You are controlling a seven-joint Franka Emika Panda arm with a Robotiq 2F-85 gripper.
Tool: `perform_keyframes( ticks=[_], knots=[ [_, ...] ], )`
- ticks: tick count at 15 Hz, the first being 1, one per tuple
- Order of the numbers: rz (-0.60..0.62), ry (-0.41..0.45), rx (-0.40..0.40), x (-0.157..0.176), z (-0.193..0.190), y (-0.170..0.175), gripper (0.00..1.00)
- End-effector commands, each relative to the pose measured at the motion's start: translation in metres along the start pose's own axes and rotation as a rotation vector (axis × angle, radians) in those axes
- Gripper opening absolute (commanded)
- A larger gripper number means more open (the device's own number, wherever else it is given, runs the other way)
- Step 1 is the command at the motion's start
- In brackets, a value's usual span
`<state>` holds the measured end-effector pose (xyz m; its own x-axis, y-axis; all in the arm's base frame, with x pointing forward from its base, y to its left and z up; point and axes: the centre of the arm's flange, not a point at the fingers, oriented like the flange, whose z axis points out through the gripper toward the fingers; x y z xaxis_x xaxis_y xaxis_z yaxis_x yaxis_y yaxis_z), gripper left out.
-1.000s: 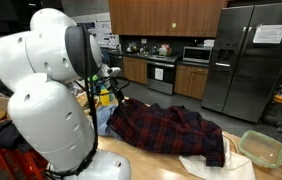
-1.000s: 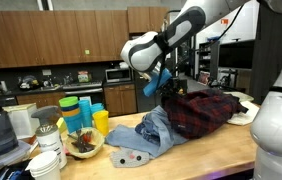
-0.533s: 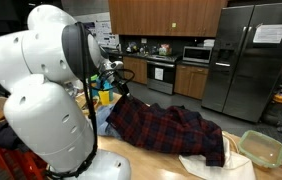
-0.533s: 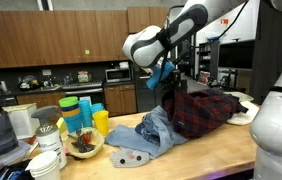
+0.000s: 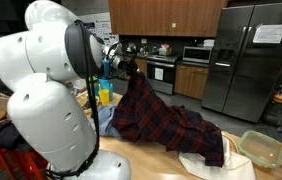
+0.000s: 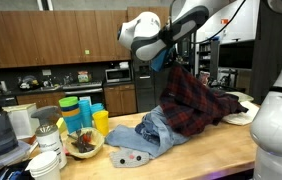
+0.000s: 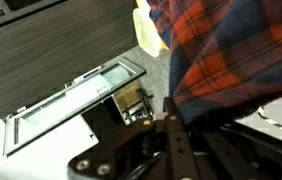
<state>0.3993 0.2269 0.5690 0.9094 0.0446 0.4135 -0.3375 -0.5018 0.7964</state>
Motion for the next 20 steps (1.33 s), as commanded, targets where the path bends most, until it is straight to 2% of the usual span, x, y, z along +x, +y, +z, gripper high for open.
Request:
perform_keyframes(
  ticks=[1, 4, 7, 13, 20],
  knots=[
    [-0.106, 0.106, -0.071, 0.029, -0.017, 0.0, 0.0],
    [-0.183, 0.176, -0.106, 0.034, -0.028, -0.016, 0.0],
    [-0.287, 0.246, -0.103, 0.027, -0.042, -0.042, 0.0],
    [-0.557, 0.404, -0.011, -0.008, -0.084, -0.091, 0.0],
    [-0.739, 0.554, 0.043, -0.037, -0.127, -0.106, 0.0]
  ],
)
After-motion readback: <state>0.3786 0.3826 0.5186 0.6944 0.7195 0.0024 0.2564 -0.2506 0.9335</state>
